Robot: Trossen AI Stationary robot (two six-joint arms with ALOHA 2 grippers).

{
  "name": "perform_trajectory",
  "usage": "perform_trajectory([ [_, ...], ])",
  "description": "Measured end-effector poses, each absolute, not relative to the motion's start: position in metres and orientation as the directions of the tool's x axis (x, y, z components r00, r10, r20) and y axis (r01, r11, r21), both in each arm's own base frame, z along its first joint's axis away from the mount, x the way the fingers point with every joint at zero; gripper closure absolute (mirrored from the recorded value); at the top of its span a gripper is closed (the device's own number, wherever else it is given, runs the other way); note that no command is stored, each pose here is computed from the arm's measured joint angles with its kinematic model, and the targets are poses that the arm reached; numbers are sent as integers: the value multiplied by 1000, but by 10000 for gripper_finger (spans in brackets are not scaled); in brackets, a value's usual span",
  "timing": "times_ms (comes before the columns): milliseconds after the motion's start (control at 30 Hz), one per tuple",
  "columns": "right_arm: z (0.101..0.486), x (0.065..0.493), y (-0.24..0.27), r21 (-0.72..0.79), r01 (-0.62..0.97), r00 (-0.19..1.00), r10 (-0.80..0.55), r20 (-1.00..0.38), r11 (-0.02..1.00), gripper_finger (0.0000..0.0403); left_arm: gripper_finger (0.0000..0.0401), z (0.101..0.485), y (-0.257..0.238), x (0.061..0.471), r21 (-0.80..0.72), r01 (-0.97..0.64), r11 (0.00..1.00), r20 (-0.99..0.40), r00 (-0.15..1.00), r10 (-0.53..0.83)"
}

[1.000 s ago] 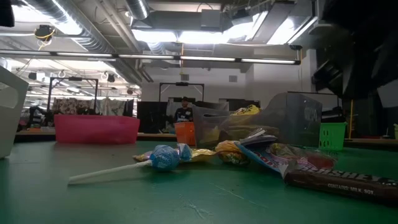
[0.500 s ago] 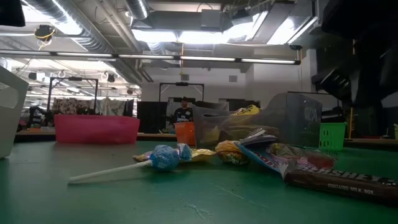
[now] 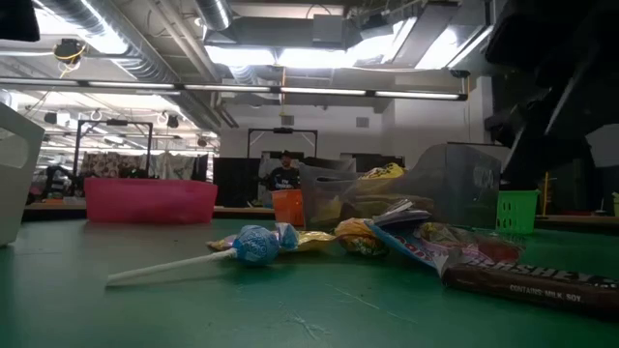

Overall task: Sort candy
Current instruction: Put the blue gummy pack into the red bin

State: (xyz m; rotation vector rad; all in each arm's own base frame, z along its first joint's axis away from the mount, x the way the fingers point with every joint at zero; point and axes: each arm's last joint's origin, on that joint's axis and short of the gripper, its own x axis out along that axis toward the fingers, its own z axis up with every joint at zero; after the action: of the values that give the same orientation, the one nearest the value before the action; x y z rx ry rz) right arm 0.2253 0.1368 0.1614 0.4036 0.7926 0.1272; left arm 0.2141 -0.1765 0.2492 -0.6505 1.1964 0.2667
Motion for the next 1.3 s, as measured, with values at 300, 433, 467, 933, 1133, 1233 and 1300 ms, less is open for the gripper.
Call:
perform_trajectory([
  [300, 138, 237, 143, 380, 57, 709, 230, -666, 923, 130, 249, 249, -175, 215, -313, -523, 793, -914, 391, -103],
  [433, 126, 240, 144, 342, 87, 704, 185, -685, 935, 130, 249, 249, -175, 215, -313, -523, 793, -914, 392, -103],
  [467, 124, 240, 144, 335, 94, 702, 176, -690, 937, 130, 249, 249, -175, 215, -313, -523, 793, -914, 392, -103],
  [933, 105, 249, 149, 339, 105, 722, 163, -673, 935, 140, 249, 250, -174, 216, -303, -528, 793, -905, 421, -66],
  [1133, 104, 249, 148, 338, 103, 720, 164, -674, 935, 214, 249, 252, -176, 220, -324, -493, 807, -878, 474, -63],
  [1233, 104, 249, 148, 339, 103, 718, 166, -676, 935, 263, 249, 254, -178, 223, -326, -448, 832, -851, 523, -52],
  [1300, 104, 249, 148, 342, 102, 718, 169, -676, 934, 296, 249, 255, -179, 226, -323, -414, 851, -827, 560, -42],
])
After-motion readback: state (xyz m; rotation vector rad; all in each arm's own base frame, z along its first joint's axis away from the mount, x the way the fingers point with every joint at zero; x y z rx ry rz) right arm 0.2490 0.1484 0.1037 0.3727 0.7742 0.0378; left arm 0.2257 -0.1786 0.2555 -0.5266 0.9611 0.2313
